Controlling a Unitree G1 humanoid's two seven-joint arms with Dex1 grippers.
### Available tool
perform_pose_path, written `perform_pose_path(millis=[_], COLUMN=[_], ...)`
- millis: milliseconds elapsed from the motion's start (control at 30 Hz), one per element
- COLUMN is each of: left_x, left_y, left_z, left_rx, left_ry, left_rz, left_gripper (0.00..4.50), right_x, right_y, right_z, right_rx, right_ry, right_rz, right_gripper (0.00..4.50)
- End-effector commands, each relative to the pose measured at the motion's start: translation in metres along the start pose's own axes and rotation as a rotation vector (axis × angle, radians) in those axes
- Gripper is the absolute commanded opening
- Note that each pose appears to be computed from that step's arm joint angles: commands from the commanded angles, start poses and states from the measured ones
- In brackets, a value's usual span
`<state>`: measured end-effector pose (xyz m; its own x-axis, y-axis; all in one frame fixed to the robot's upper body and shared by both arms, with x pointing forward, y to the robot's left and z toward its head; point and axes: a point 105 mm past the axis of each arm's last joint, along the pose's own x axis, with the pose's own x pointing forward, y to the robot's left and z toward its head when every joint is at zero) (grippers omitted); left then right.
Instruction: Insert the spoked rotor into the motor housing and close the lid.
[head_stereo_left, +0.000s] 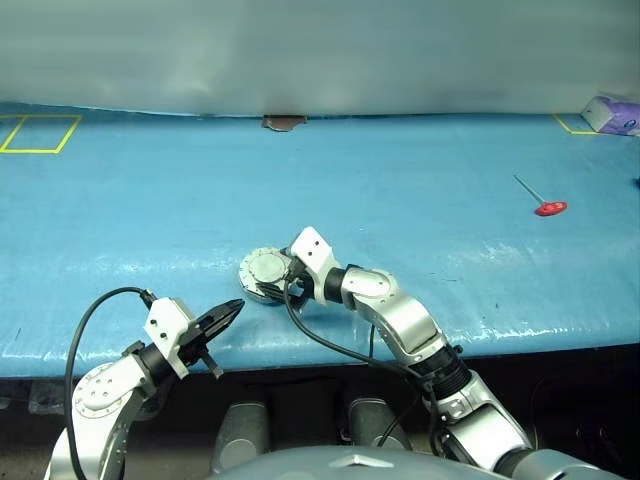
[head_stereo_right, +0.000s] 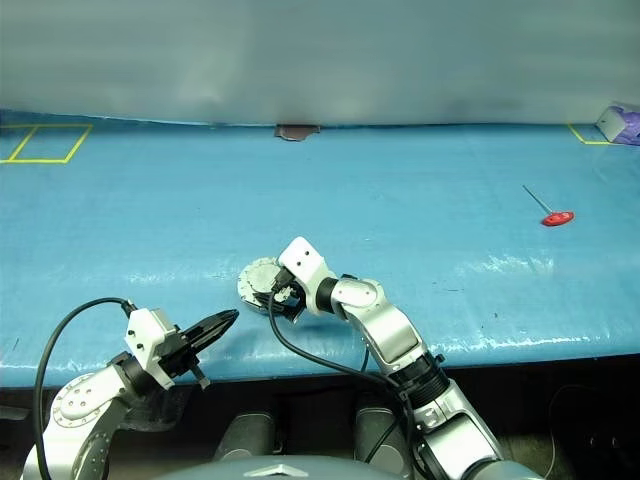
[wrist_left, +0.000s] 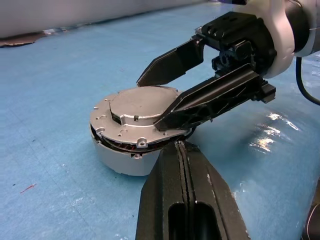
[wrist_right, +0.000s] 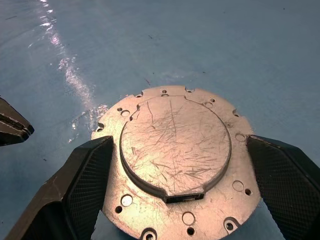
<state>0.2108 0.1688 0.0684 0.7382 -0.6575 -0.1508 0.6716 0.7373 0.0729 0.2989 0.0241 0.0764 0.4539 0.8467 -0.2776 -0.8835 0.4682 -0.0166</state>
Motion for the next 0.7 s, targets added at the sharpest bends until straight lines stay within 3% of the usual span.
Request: perform_pose_path(millis=[33, 233, 467, 700], left_x=[-0.002, -0.010, -0.015, -0.017], left_y=[0.000, 0.006, 0.007, 0.008], left_z=[0.004, 0.002, 0.000, -0.001], left_rx=[0.005, 0.006, -0.007, -0.012], left_ry=[-0.035, -0.034, -0.031, -0.027], left_rz=[0.031, 0.092, 0.117, 0.120], left_gripper=[0.00, 0.00, 0.00, 0.00], right_x=[0.004, 0.009, 0.015, 0.015], right_y=[0.001, 0.009, 0.027, 0.026], right_z=[0.011, 0.016, 0.029, 0.015], right_rx=[-0.023, -0.043, -0.071, -0.088], right_ry=[-0.034, -0.045, -0.064, -0.012], right_rz=[0.017, 0.033, 0.053, 0.066], right_gripper=[4.48, 3.04, 3.04, 3.04])
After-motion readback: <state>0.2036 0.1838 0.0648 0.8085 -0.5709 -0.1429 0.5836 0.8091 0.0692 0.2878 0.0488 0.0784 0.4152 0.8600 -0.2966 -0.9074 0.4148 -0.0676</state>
